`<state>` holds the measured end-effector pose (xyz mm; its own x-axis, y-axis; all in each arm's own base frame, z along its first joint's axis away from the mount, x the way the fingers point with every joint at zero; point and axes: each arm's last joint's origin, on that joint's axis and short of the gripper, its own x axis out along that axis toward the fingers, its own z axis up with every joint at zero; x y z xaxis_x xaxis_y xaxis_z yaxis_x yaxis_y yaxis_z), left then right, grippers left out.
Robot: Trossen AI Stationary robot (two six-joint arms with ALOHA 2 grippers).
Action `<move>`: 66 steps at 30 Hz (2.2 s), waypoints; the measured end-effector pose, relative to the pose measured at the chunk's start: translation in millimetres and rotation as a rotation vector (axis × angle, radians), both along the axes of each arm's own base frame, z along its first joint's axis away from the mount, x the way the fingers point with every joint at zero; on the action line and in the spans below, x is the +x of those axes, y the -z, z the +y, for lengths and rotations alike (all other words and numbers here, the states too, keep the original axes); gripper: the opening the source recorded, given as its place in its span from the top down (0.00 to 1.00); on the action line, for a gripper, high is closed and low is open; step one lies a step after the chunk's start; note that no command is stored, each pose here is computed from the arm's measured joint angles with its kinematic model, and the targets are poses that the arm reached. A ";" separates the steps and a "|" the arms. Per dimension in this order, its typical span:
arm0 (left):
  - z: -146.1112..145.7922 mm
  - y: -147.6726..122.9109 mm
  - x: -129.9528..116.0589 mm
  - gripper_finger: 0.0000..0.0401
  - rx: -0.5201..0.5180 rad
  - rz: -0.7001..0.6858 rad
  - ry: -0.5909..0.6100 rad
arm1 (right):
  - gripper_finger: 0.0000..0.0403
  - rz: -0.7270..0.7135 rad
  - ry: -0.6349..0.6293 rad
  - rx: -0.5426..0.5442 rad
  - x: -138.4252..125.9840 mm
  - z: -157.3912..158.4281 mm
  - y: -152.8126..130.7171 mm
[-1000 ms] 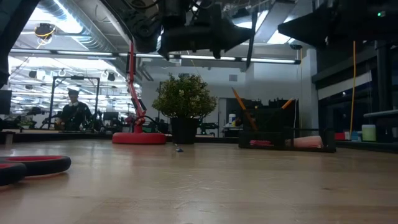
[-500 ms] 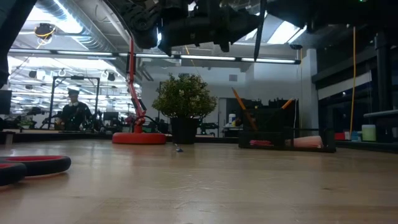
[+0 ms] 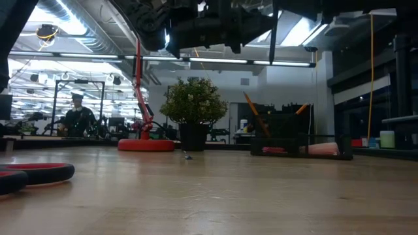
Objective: Pick and place office supplies into organizer
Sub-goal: Put the black pen into the black desk organizer
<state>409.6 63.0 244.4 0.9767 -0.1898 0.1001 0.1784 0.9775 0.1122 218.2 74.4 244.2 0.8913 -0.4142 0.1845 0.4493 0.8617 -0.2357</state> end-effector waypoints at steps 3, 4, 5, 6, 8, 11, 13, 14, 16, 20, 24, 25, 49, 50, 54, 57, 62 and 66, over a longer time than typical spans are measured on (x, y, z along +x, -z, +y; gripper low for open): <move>5.4 0.1 -0.9 0.92 0.002 0.001 -0.012 | 0.53 0.012 0.047 0.003 -2.4 4.1 -1.2; 7.4 0.1 -1.2 0.92 0.002 0.000 -0.018 | 0.53 0.020 0.060 -0.001 -3.6 5.9 -1.0; 9.1 0.1 -1.5 0.92 0.002 0.001 -0.023 | 0.53 0.028 0.070 -0.011 -4.6 7.5 -1.0; 9.8 0.1 -1.6 0.92 0.001 0.001 -0.026 | 0.53 0.031 0.078 -0.010 -5.4 8.7 -1.0; 10.0 0.1 -1.6 0.92 0.003 0.000 -0.029 | 0.53 0.036 0.097 -0.006 -6.2 9.3 -0.8; 7.1 0.0 -1.1 0.92 0.009 -0.001 -0.020 | 0.53 0.041 0.129 0.000 -6.2 7.4 -0.6; 2.6 0.1 -0.5 0.92 0.011 -0.001 0.005 | 0.53 0.041 0.146 0.001 -4.8 3.9 -0.7; 0.1 0.1 -0.1 0.92 0.016 -0.002 0.011 | 0.53 0.040 0.153 0.003 -4.2 2.3 -0.7; -4.5 0.4 0.6 0.92 0.032 -0.002 0.020 | 0.53 0.035 0.152 0.004 -2.9 -0.5 -0.9; -10.3 1.1 1.4 0.92 0.042 0.003 0.034 | 0.53 0.002 0.088 0.022 0.0 -3.6 -1.4; -11.8 1.4 1.7 0.92 0.042 0.006 0.037 | 0.53 -0.014 0.085 0.044 1.7 -7.6 -1.5; -12.5 1.4 1.8 0.92 0.042 0.006 0.038 | 0.53 -0.015 0.084 0.046 1.8 -7.8 -1.5; -10.0 5.1 1.8 0.79 0.031 0.046 0.016 | 0.94 -0.017 0.025 0.029 2.5 -5.9 -1.6; -8.1 4.8 1.5 0.77 0.031 0.043 0.012 | 0.94 -0.013 0.030 0.025 2.2 -5.4 -1.5; 3.6 5.2 -1.9 0.74 0.023 0.086 -0.008 | 0.94 0.011 0.092 0.017 -0.1 -3.1 -0.9; 10.1 -1.5 -8.4 0.75 0.015 0.130 -0.025 | 0.94 0.039 0.140 -0.007 -1.8 -1.7 -0.4; 10.0 -21.9 -22.5 0.81 0.050 0.168 -0.032 | 0.94 0.045 0.173 -0.001 -1.6 -6.0 1.5; 3.1 -36.3 -35.2 0.91 0.088 0.216 -0.020 | 0.94 0.046 0.223 0.033 -1.8 -19.9 11.6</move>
<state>374.4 66.1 280.7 0.9773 -0.1693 -0.1273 0.1885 0.9692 0.1583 216.4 54.4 232.6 0.7843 -0.6068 0.1288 0.6187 0.7500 -0.2340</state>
